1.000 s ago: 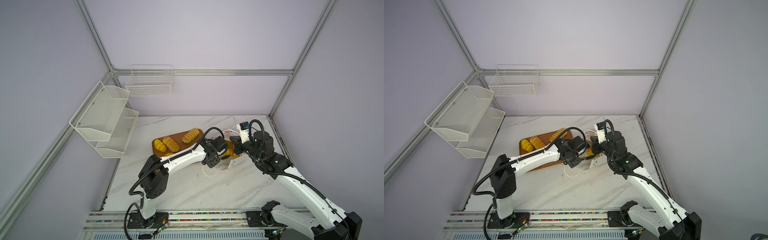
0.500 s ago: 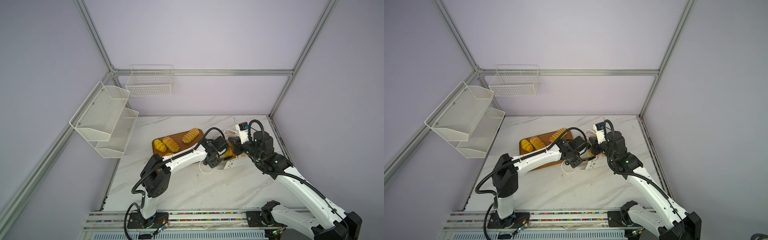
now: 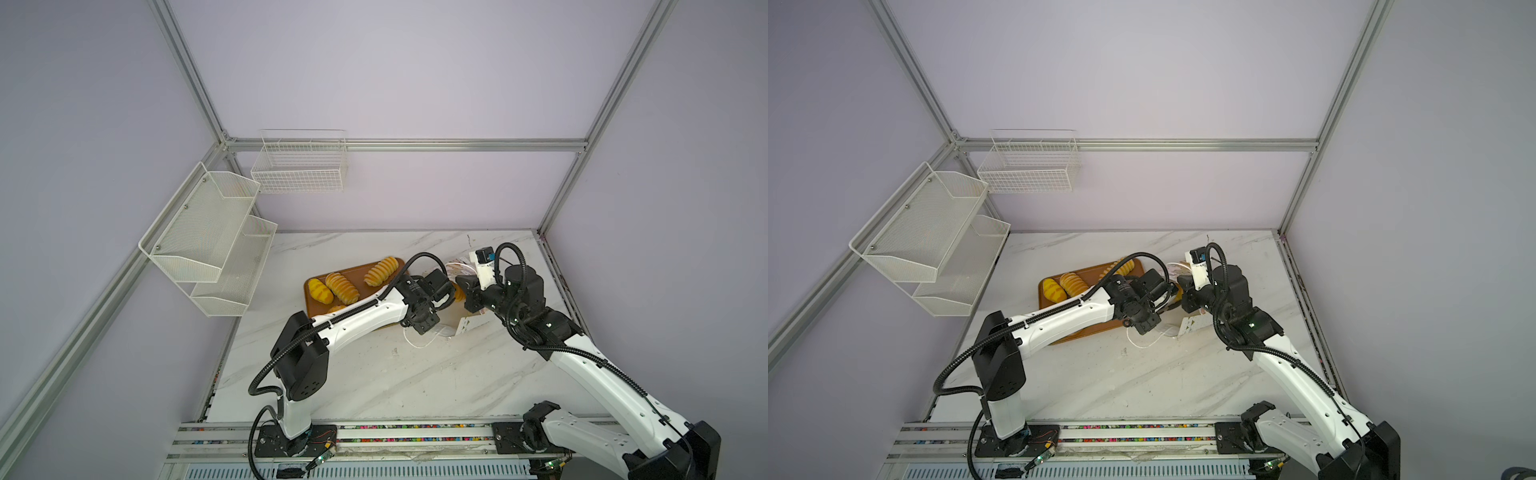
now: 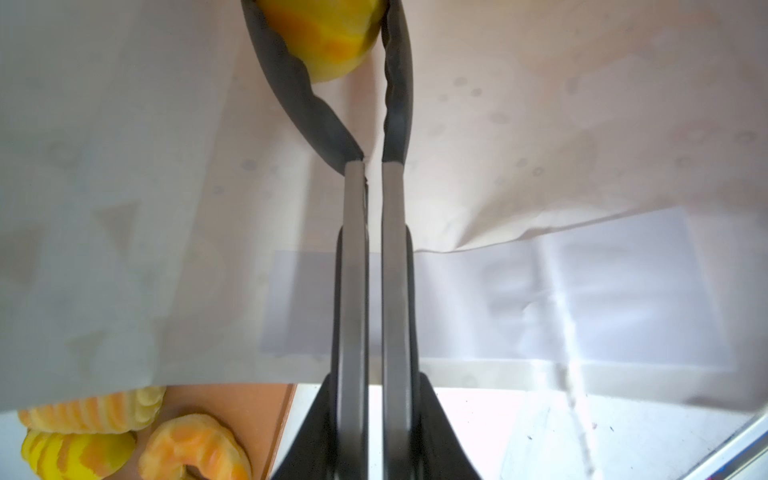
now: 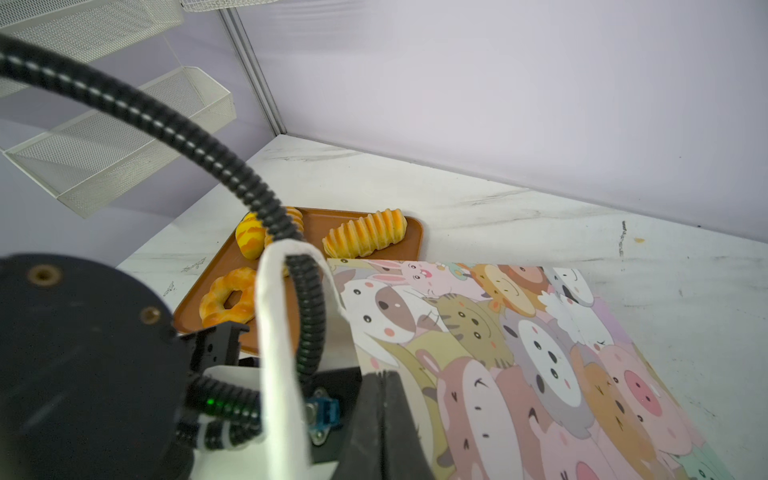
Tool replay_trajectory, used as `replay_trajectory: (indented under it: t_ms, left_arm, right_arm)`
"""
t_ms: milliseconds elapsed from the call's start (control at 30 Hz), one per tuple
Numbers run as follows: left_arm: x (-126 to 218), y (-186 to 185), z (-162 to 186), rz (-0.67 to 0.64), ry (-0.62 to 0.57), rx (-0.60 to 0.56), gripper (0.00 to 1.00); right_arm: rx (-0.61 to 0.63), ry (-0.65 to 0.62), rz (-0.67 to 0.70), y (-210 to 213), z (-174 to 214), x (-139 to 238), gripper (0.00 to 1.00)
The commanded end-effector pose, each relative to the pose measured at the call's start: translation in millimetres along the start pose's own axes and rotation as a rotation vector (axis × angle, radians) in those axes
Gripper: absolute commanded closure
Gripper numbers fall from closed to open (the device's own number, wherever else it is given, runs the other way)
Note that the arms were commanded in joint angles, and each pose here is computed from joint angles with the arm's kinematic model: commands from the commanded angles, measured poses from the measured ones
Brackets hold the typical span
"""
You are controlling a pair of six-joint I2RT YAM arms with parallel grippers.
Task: Take the fake bread out of the paper bag
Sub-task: 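Close the left tongs on the striped yellow bread and pull it out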
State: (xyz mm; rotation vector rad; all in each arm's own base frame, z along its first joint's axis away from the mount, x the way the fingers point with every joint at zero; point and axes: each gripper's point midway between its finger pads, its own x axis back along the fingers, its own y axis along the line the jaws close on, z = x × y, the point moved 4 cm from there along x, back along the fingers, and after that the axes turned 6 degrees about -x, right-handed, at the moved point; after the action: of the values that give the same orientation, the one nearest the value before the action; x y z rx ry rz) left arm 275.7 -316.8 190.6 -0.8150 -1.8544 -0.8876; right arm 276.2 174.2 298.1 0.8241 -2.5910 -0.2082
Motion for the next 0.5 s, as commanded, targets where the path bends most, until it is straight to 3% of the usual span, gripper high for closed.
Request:
replay_trajectory:
  t_ms: [0, 467]
  left_arm:
    - [27.2, 12.6, 8.6, -0.050, -0.036, 0.037, 0.92]
    - [85.6, 14.8, 50.3, -0.052, -0.052, 0.098, 0.93]
  right_arm:
    - [0.032, -0.043, -0.015, 3.6, -8.3, -1.6, 1.00]
    - [0.028, -0.080, 0.069, -7.7, -15.8, -6.1, 1.00]
